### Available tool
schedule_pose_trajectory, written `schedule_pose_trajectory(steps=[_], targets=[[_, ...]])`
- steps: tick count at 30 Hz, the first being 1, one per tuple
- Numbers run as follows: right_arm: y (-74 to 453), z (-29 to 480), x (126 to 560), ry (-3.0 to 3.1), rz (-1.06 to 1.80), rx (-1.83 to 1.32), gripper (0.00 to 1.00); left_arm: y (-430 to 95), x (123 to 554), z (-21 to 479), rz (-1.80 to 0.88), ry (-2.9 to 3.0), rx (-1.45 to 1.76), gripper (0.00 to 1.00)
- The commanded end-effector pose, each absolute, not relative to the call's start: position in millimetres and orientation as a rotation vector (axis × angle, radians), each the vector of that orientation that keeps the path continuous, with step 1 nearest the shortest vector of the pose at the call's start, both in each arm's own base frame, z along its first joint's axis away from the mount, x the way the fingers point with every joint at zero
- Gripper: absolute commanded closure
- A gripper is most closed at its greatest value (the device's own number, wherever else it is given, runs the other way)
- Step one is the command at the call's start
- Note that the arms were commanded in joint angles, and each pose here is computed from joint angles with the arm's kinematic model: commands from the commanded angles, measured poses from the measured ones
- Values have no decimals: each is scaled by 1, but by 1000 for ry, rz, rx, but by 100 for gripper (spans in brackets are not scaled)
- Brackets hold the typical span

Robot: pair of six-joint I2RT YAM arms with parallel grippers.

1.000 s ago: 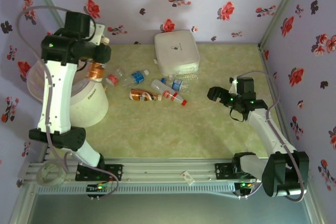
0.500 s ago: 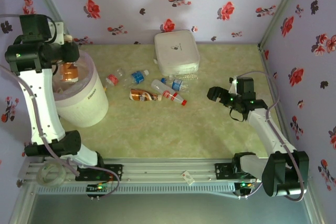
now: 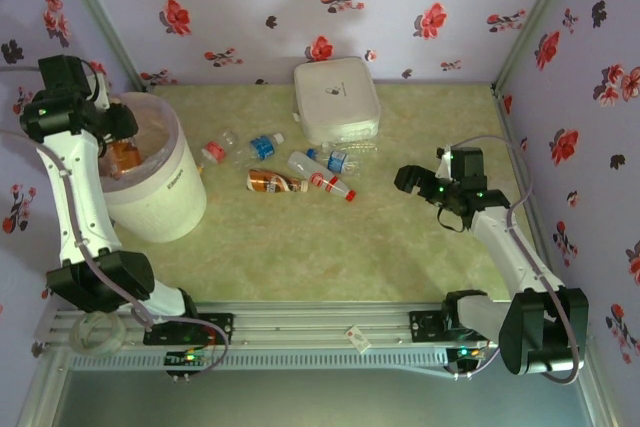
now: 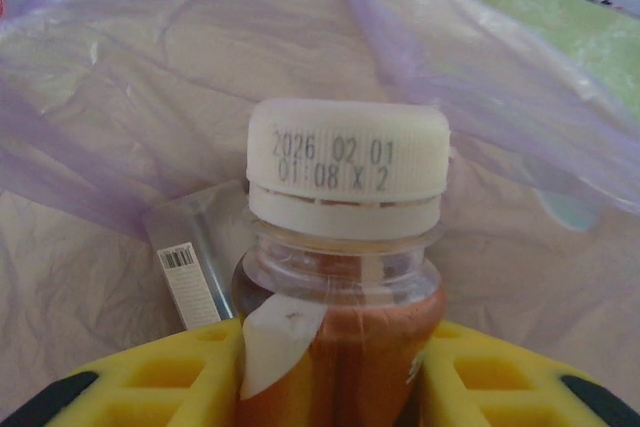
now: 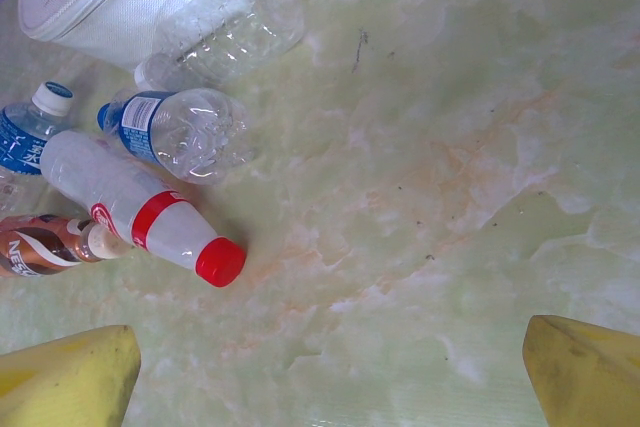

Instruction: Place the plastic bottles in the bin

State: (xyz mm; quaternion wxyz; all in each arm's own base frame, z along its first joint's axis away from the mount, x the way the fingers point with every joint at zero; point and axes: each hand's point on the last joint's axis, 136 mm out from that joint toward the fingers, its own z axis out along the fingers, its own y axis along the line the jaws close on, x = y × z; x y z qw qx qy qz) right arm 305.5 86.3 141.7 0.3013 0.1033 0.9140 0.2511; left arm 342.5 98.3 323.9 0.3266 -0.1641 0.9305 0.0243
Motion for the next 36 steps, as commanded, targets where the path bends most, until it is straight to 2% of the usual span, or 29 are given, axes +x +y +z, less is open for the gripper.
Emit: schedule_pose_trajectory(steps=[1, 16, 32, 33, 35, 36], targets=[[86, 142, 310, 2408, 679, 268, 1, 103, 347, 319, 67, 2406, -462, 100], [86, 136, 310, 2413, 674, 271, 1, 104, 335, 205, 54, 2569, -605, 100], [87, 130, 311, 2422, 688, 279, 1, 95, 335, 146, -23, 2684, -602, 100], [87, 130, 311, 2420, 690, 281, 1, 95, 335, 144, -25, 2687, -604, 99], [88, 130, 311, 2418, 696, 283, 1, 94, 335, 140, -30, 2695, -606, 80], [88, 130, 312, 2419, 698, 281, 1, 94, 335, 140, -31, 2695, -604, 73]])
